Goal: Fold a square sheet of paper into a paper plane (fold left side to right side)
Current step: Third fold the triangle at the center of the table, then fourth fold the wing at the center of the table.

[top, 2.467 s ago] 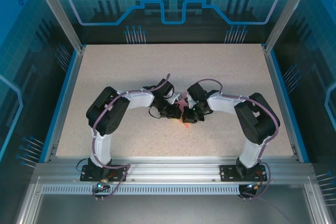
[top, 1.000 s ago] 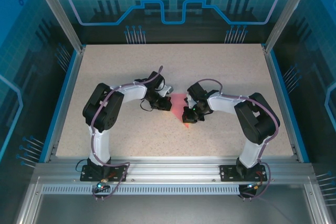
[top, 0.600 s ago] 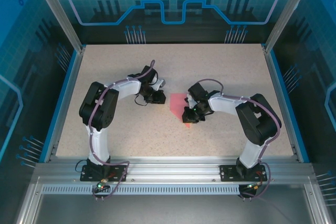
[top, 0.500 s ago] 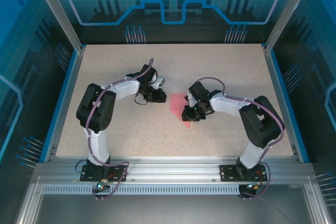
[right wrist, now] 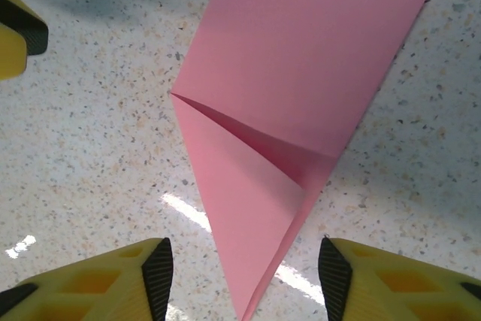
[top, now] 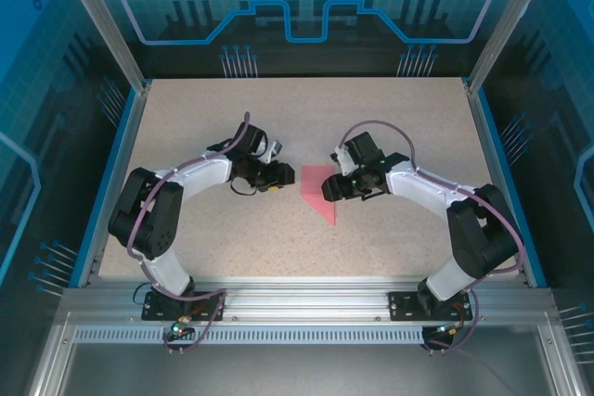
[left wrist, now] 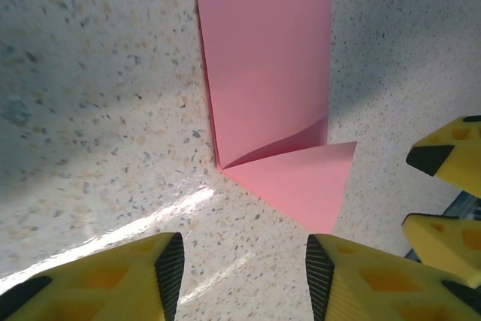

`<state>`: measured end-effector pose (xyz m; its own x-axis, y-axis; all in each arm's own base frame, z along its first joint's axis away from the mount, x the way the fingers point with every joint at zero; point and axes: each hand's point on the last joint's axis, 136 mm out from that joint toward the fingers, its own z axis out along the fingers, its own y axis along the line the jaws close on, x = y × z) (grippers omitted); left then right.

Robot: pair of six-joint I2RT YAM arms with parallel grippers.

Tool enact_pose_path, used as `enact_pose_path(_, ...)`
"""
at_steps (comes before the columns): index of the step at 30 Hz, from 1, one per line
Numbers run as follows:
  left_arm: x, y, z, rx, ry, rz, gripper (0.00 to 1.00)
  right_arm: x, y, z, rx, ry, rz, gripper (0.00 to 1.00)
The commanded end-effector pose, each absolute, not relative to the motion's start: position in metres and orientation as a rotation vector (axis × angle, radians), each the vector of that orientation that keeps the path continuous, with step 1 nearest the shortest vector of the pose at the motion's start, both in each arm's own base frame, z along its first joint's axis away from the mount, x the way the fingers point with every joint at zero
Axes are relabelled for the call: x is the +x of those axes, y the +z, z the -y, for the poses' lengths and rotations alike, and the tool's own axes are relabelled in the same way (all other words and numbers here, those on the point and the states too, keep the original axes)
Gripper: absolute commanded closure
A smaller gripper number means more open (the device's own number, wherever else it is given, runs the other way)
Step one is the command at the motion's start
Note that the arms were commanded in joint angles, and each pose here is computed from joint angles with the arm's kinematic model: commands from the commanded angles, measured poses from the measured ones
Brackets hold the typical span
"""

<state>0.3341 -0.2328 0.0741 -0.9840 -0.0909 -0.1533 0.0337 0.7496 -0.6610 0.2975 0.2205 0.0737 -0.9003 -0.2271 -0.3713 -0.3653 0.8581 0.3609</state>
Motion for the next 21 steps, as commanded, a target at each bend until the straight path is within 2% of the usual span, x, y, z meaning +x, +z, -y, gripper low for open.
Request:
enact_pose_path(1,0.332,0.07,0.249,-0.117,-1.186,-2.778,0.48,0.302,0.059,-0.221,-0.467,0.618,-2.724,0.43)
enact_pose_path(7,0.329,0.056,0.261,-0.154,-1.223,-2.829,0.45,0.309,0.043,-0.226,-0.436,0.639,-2.76,0.51)
enact_pose_path(10,0.329,0.051,0.264,-0.171,-1.219,-2.845,0.44,0.309,0.036,-0.224,-0.413,0.622,-2.79,0.67)
enact_pose_path(14,0.329,0.048,0.269,-0.174,-1.224,-2.854,0.44,0.308,0.033,-0.219,-0.393,0.591,-2.802,0.83)
enact_pose_path(17,0.328,0.047,0.274,-0.16,-1.23,-2.863,0.44,0.308,0.033,-0.215,-0.386,0.561,-2.805,0.88)
enact_pose_path(21,0.328,0.046,0.28,-0.143,-1.234,-2.868,0.44,0.307,0.034,-0.212,-0.387,0.544,-2.802,0.89)
